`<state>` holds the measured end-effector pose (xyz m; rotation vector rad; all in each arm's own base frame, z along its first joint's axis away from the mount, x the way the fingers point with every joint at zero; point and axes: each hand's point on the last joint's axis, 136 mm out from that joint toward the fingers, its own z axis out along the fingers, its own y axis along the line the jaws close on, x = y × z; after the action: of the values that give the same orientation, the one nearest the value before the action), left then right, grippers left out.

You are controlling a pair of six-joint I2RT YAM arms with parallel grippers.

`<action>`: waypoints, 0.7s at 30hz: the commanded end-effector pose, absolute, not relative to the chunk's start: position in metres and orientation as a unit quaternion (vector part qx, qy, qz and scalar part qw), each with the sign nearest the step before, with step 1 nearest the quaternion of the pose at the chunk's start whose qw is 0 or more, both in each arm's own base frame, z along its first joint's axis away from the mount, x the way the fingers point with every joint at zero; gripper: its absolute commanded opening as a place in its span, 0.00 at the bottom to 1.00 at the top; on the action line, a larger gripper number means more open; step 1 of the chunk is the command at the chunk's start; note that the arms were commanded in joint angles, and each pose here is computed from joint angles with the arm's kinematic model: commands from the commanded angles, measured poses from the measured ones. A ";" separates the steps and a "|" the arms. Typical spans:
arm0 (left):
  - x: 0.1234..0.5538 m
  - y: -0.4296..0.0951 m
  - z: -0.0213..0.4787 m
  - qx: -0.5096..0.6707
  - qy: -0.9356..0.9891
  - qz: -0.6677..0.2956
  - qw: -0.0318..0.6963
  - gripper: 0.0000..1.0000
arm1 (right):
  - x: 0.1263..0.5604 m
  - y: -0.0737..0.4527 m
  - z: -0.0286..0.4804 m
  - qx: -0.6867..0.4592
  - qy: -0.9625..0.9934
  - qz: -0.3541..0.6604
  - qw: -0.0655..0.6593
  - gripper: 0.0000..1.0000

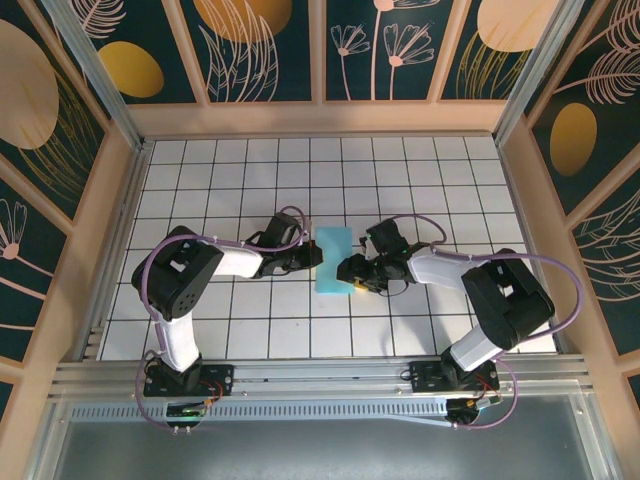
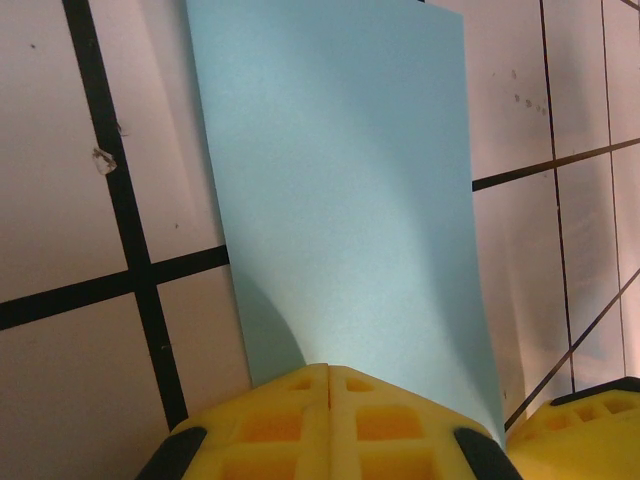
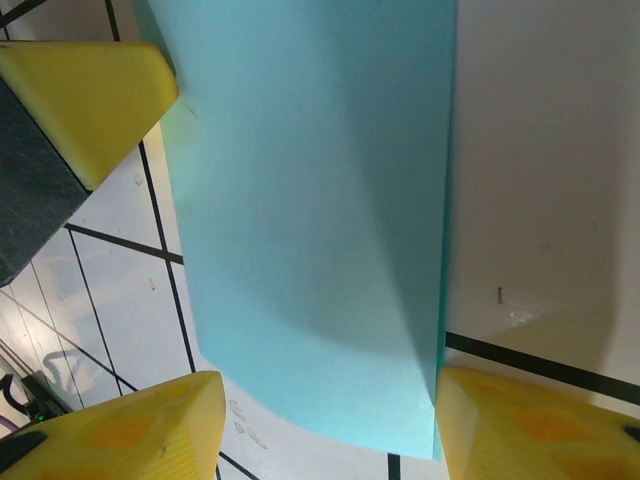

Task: Fold a paper plane with a square sheet of paper (fold left side to right side)
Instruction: Fold the triangle a second time at the center of the table.

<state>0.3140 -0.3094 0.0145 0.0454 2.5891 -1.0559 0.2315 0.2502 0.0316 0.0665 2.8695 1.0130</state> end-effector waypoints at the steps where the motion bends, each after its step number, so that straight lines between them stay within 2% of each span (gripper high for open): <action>1: 0.291 -0.290 -0.022 -0.001 0.939 -0.321 0.127 0.00 | 0.228 0.257 0.031 0.019 0.936 0.348 0.040 0.57; 21: 0.291 -0.292 -0.021 0.000 0.938 -0.322 0.127 0.00 | 0.259 0.266 0.055 -0.026 0.916 0.389 0.098 0.54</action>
<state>0.3140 -0.3094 0.0145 0.0454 2.5891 -1.0559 0.2482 0.2553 0.0443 0.0080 2.7752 1.0962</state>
